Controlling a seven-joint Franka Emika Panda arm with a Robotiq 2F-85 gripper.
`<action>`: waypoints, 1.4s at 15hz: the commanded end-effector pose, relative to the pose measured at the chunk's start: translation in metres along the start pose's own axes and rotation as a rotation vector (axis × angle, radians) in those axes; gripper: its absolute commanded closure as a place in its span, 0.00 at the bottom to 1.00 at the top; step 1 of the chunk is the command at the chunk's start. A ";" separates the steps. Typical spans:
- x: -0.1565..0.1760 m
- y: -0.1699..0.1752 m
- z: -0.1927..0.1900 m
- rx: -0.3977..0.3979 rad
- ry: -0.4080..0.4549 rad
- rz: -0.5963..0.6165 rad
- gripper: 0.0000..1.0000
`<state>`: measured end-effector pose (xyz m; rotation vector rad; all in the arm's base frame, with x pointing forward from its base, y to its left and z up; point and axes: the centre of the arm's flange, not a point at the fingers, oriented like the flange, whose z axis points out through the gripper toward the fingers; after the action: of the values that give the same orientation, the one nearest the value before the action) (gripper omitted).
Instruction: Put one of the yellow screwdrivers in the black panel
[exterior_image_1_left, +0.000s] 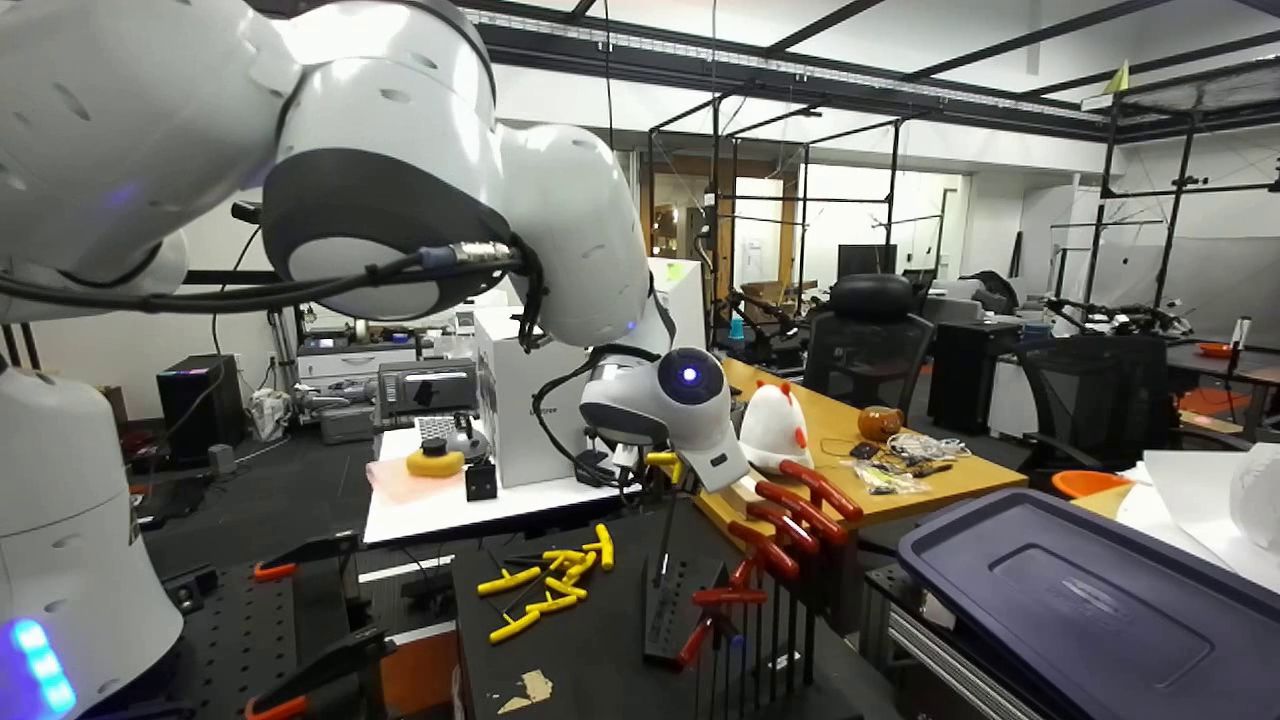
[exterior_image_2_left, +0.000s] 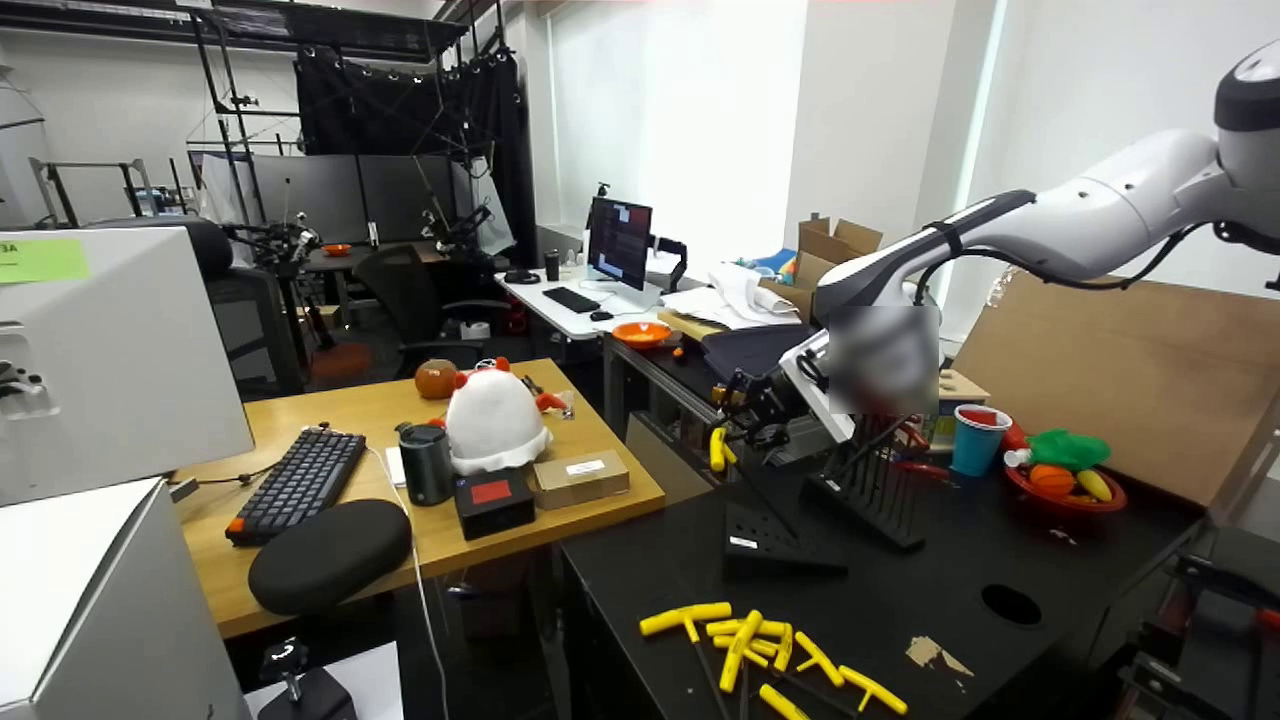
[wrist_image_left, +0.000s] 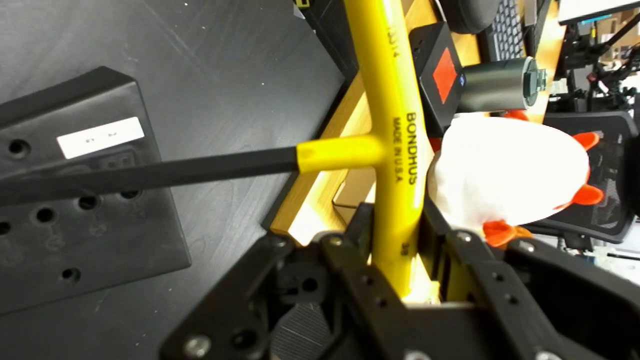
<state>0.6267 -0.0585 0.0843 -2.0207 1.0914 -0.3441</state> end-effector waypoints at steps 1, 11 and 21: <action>-0.002 -0.006 -0.011 0.076 0.010 0.020 0.94; 0.003 0.000 -0.001 0.118 -0.020 0.048 0.94; 0.009 -0.008 -0.006 0.244 0.012 0.076 0.94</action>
<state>0.6327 -0.0661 0.0880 -1.8215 1.0976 -0.3815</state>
